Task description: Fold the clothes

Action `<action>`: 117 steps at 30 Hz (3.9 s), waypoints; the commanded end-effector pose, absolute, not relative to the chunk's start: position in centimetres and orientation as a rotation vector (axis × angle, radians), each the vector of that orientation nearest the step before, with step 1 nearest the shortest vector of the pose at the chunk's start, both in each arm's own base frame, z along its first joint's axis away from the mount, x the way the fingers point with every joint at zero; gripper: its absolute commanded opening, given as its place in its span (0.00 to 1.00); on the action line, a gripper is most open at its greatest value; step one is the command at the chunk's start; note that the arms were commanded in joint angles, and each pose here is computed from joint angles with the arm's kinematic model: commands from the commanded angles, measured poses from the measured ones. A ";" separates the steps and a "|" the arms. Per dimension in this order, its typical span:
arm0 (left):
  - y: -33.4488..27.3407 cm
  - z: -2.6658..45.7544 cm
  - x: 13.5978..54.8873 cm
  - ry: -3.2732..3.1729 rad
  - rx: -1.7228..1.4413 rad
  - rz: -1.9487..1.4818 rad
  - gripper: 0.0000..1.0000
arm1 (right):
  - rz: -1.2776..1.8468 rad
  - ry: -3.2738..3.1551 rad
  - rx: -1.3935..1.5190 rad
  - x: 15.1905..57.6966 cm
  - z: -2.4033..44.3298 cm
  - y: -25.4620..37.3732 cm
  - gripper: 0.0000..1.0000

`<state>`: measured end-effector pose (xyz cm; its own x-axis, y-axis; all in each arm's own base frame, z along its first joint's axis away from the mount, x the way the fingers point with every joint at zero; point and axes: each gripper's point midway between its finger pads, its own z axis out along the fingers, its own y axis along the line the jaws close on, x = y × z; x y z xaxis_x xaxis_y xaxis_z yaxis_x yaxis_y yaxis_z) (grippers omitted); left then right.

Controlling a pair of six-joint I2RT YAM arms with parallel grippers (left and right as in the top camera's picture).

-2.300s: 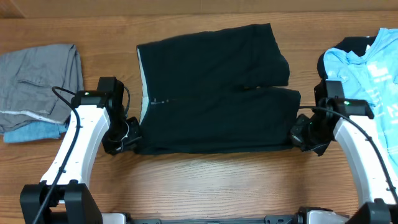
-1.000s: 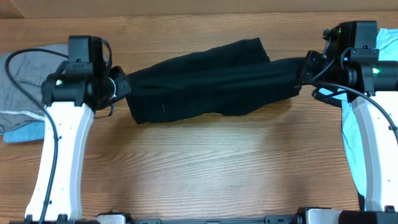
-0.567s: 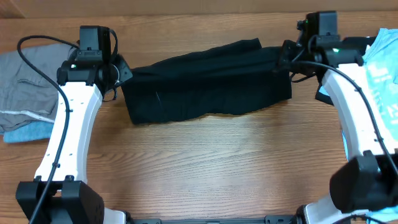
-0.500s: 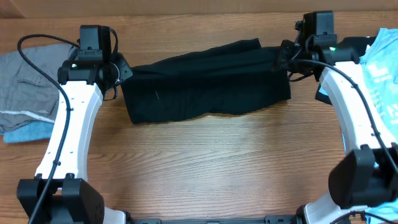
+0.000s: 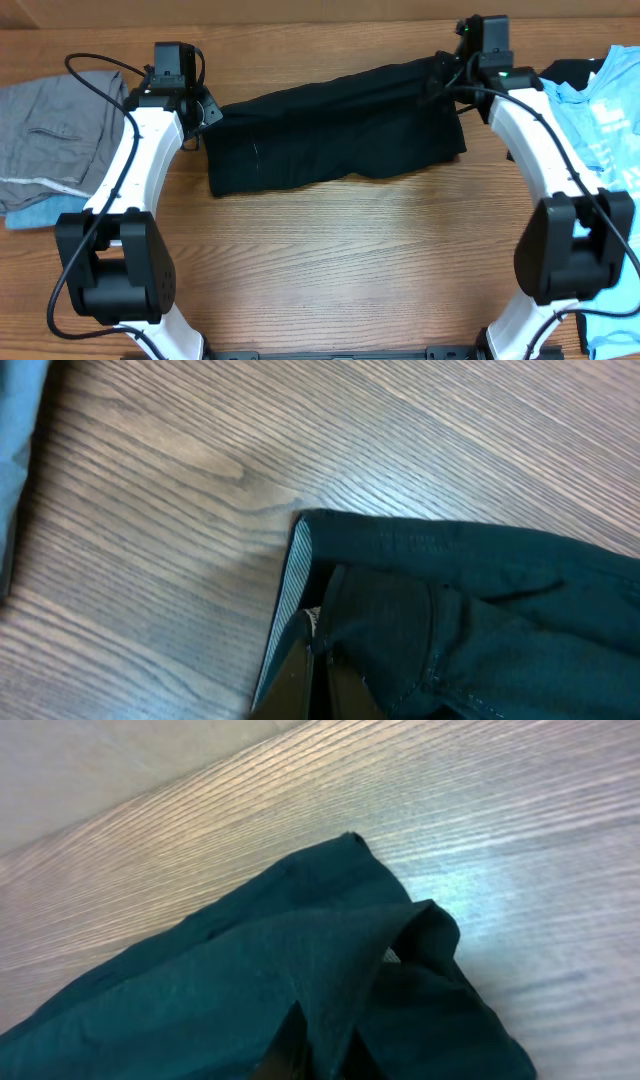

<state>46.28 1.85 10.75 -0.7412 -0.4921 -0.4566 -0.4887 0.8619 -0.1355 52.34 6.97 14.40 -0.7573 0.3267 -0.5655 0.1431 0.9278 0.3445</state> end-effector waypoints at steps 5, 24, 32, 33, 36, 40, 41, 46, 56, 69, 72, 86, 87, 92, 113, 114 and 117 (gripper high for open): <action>3.6 11.4 48.0 2.463 -0.735 0.061 0.04 | 0.343 2.400 0.338 54.8 12.1 7.5 0.04; -5.6 18.4 50.0 2.573 -0.290 -0.372 0.27 | 0.545 2.341 0.119 53.2 17.8 10.4 0.16; -10.4 6.0 49.3 2.853 -0.227 -0.402 0.04 | 0.557 2.491 0.113 50.9 13.4 11.6 0.04; -10.4 5.3 49.3 2.866 -0.230 -0.400 0.04 | 0.568 2.496 0.101 50.9 12.9 11.9 0.04; -10.4 4.1 49.2 2.886 -0.236 -0.390 0.04 | 0.628 2.500 0.006 51.3 11.1 14.0 0.04; -10.3 4.1 49.5 2.875 -0.234 -0.384 0.04 | 0.641 2.541 -0.027 51.7 6.9 15.8 0.04; -10.2 4.1 49.6 2.870 -0.234 -0.377 0.04 | 0.653 2.553 -0.044 51.7 5.7 16.6 0.04; -10.4 4.1 50.1 2.847 -0.226 -0.372 0.04 | 0.660 2.540 -0.115 52.2 2.4 19.7 0.04; -10.0 3.9 49.8 2.860 -0.229 -0.316 0.04 | 0.421 2.315 0.061 58.0 2.5 17.4 0.04; -10.1 4.3 50.6 2.827 -0.200 -0.320 0.04 | 0.567 2.325 0.050 61.4 9.9 11.9 0.49; -10.1 5.0 51.4 2.795 -0.197 -0.328 0.04 | 0.573 2.362 0.036 61.2 12.8 11.7 0.40; -10.2 5.1 51.9 2.773 -0.193 -0.332 0.04 | 0.490 2.401 0.173 60.0 5.4 10.4 0.04; -10.2 5.1 51.9 2.774 -0.193 -0.332 0.04 | 0.498 2.397 0.193 60.1 4.8 10.4 0.04; -10.1 5.1 51.9 2.774 -0.195 -0.321 0.05 | 0.454 2.392 0.244 61.0 0.6 9.7 0.04; -13.6 13.2 47.3 2.893 -0.146 -0.572 0.04 | 0.948 2.695 -0.159 46.2 18.9 14.8 0.04; -14.1 12.4 47.0 2.912 -0.135 -0.571 0.04 | 0.985 2.712 -0.183 45.5 18.6 15.4 0.04; -17.2 9.7 45.9 2.938 -0.057 -0.642 0.04 | 1.059 2.764 -0.318 42.8 16.3 17.9 0.04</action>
